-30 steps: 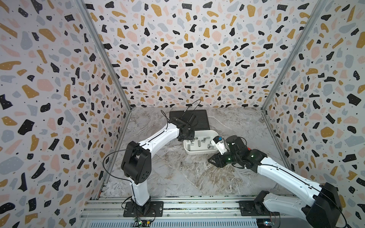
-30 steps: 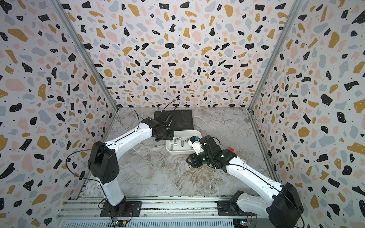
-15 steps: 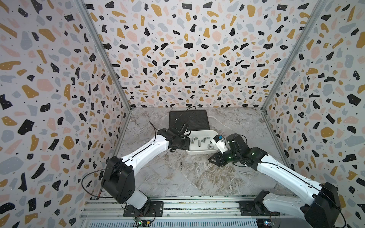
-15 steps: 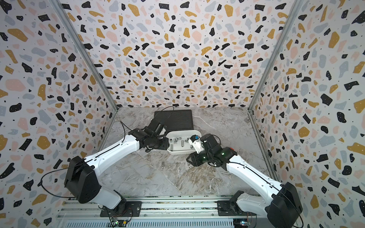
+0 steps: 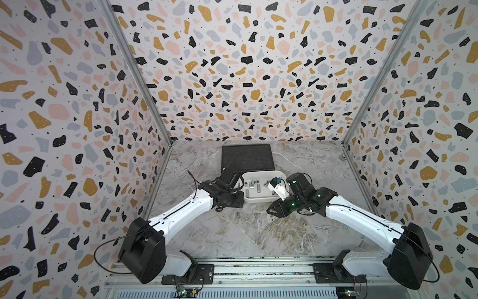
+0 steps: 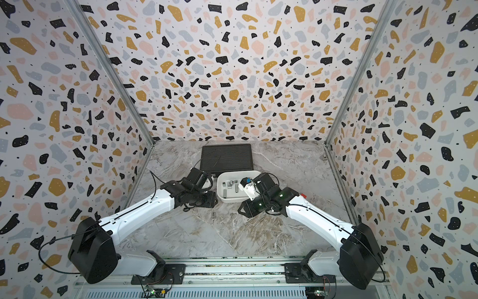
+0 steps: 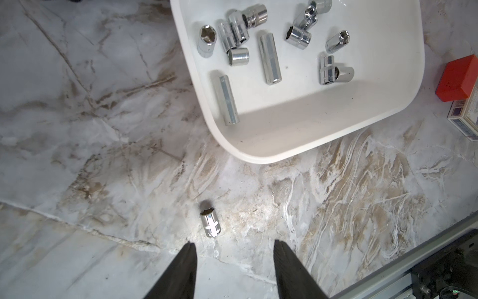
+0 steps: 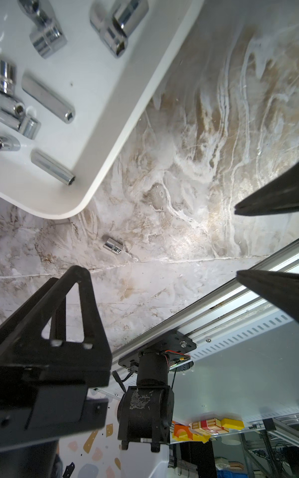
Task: Put the socket on the desktop into the storage box
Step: Pick up the socket head at the center of the board.
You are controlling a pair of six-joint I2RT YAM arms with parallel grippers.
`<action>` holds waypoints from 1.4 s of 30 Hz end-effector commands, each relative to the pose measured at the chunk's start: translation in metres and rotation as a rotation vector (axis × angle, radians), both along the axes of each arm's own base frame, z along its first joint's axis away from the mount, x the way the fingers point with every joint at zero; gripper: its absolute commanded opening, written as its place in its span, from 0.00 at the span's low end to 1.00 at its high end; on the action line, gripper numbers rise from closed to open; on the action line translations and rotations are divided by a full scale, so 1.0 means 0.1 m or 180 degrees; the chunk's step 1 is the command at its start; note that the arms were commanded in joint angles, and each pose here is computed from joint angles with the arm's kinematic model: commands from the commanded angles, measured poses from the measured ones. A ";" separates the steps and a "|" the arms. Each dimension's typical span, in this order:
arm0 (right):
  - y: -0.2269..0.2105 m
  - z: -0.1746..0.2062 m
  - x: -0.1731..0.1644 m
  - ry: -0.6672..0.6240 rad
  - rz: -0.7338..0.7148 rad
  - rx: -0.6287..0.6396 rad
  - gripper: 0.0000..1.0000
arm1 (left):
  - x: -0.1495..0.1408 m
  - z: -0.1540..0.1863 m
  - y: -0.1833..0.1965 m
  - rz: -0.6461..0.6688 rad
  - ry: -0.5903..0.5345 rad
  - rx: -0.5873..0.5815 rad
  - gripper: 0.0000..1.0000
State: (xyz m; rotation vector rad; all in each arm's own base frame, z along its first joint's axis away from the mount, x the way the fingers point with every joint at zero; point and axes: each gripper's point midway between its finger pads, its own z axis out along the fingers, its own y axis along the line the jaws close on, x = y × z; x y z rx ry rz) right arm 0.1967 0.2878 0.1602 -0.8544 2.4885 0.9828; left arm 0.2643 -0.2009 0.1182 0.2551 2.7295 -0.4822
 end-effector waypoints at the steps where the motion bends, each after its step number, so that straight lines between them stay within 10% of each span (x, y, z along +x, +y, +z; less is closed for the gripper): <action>1: 0.11 0.16 0.00 -0.0079 0.0129 0.0108 0.40 | -0.02 0.00 0.02 0.0070 -0.0017 -0.0104 0.52; 42: 0.32 -0.13 -0.13 0.0010 0.0383 -0.0083 0.40 | -0.13 -0.81 0.07 0.0413 0.0513 0.0020 0.49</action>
